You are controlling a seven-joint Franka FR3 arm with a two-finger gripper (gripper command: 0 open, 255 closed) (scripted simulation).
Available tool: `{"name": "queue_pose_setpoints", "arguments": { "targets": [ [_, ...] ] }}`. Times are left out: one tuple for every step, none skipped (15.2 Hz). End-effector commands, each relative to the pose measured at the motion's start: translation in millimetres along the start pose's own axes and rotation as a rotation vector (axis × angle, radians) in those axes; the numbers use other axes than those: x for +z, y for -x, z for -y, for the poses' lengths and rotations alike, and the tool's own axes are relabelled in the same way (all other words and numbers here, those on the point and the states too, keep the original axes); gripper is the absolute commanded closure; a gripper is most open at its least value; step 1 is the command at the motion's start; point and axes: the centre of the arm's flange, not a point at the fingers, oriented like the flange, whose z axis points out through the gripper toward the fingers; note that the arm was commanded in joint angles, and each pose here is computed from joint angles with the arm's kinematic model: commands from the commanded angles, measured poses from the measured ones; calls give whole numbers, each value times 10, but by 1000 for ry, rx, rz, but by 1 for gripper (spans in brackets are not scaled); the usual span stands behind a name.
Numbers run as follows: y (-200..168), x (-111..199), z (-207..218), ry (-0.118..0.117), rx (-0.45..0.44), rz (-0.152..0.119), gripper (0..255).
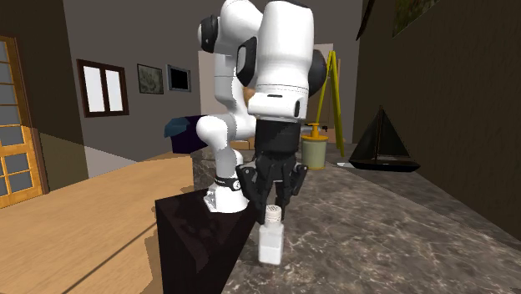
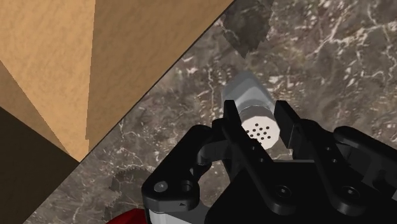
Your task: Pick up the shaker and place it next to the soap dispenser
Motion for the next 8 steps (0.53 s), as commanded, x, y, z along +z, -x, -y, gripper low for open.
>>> {"name": "queue_pose_setpoints", "arguments": {
  "targets": [
    [0, -90, -17, 0, 0, 0, 255],
    [-1, -142, -23, 0, 0, 0, 255],
    [-1, -195, -28, 0, 0, 0, 255],
    [-2, -247, -34, 0, 0, 0, 255],
    [-2, -300, -39, 0, 0, 0, 255],
    [-2, -352, -45, 0, 0, 0, 255],
    [-3, -405, -50, 0, 0, 0, 255],
    [-3, -457, -56, 0, 0, 0, 255]
  ]
}}
